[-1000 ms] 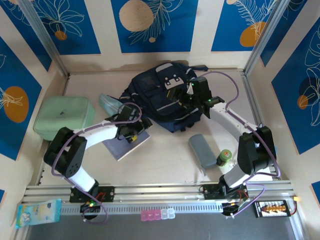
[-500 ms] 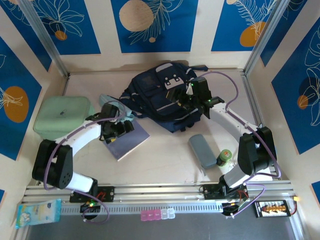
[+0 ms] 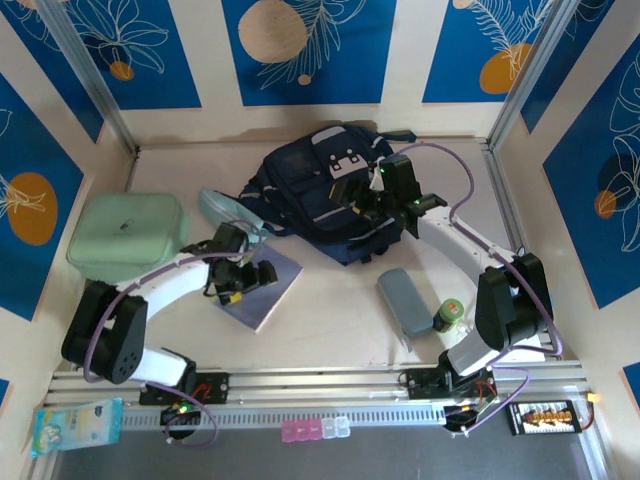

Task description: Pack the student bag

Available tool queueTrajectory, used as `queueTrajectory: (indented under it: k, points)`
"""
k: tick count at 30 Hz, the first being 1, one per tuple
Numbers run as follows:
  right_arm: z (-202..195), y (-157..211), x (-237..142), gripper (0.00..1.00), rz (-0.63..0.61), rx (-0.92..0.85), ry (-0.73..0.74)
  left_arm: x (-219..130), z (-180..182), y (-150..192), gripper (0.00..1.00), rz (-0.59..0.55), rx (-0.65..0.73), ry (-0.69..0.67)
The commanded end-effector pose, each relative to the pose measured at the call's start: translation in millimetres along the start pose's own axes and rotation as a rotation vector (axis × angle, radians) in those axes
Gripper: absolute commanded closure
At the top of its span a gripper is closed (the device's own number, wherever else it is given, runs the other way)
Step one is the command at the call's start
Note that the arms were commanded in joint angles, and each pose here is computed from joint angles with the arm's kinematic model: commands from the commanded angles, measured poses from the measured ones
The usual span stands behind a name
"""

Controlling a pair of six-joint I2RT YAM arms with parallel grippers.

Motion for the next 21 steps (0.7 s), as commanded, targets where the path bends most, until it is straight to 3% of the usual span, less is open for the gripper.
queueTrajectory:
  k: [1, 8, 14, 21]
  points:
    - [-1, 14, 1, 0.20, 0.077, -0.043, -0.014, 5, -7, 25, 0.01, 0.113, -0.070, 0.020]
    - [-13, 30, -2, 0.22, 0.115, -0.037, 0.023, 26, -43, 44, 0.02, 0.187, -0.036, 0.096]
    - [-11, 37, 2, 0.24, 0.150, -0.052, 0.028, 28, -81, 37, 0.01, 0.180, 0.033, 0.297]
    - [0, 53, 17, 0.32, 0.242, -0.139, 0.038, -18, -61, 19, 0.00, 0.069, 0.090, 0.195]
Point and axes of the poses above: each hand's point on the last joint's axis, 136 mm out from that joint toward the fingers, its own x axis out along the fingers, its own z axis along the line the jaws close on, y = z × x, the point moved 10 cm from there along -x, back along the fingers
